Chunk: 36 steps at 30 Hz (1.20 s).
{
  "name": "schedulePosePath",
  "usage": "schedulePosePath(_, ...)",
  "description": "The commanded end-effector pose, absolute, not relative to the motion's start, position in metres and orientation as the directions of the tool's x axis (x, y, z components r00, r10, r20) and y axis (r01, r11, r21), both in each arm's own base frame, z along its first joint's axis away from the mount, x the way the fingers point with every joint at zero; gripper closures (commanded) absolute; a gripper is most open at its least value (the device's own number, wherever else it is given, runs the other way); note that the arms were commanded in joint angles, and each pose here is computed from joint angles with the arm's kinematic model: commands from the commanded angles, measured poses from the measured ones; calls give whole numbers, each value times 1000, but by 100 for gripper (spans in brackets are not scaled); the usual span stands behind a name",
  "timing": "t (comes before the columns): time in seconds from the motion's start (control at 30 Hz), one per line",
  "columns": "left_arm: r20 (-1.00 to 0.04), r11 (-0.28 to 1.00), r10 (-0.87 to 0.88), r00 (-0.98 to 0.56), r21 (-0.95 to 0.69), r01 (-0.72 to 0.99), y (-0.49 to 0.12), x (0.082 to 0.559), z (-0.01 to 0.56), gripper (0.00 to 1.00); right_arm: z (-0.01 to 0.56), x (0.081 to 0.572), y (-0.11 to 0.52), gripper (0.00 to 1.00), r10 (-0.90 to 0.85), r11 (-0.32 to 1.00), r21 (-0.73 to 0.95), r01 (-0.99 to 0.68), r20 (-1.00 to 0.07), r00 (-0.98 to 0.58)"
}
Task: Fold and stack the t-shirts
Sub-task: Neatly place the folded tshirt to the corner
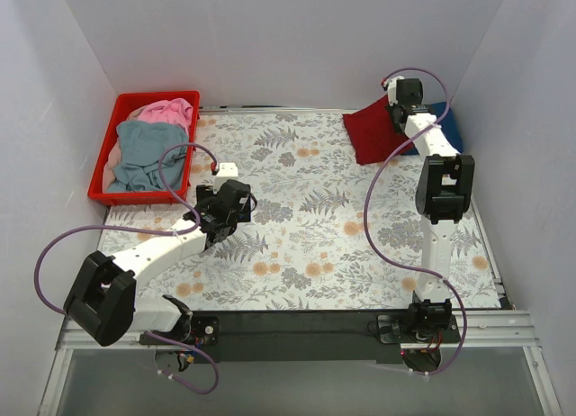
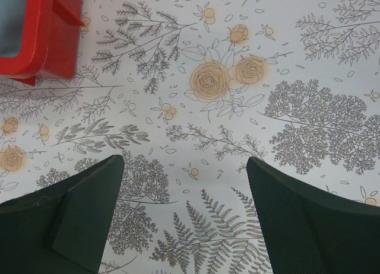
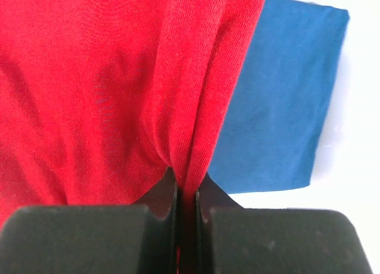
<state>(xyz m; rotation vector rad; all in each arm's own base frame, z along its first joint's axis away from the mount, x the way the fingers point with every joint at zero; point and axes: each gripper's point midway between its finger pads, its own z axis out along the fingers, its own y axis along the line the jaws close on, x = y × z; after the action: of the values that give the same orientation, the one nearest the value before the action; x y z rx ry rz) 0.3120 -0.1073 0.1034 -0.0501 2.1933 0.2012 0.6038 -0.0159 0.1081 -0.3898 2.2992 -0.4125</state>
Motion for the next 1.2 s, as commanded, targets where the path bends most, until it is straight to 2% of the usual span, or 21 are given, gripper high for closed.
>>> schedulePosePath(0.0,-830,982,53,-555,143,-121,-108,317,111,16,163,626,-33,99,-376,901,-431,-41,-730,-570)
schedulePosePath(0.9,-836,985,112,-538,166,-54,-124,311,111,16,235,616,-50,99,-391,894,-448,5,-786,-479)
schedulePosePath(1.17,-835,985,113,-538,166,-50,-125,311,111,16,234,613,-71,99,-361,898,-439,46,-790,-495)
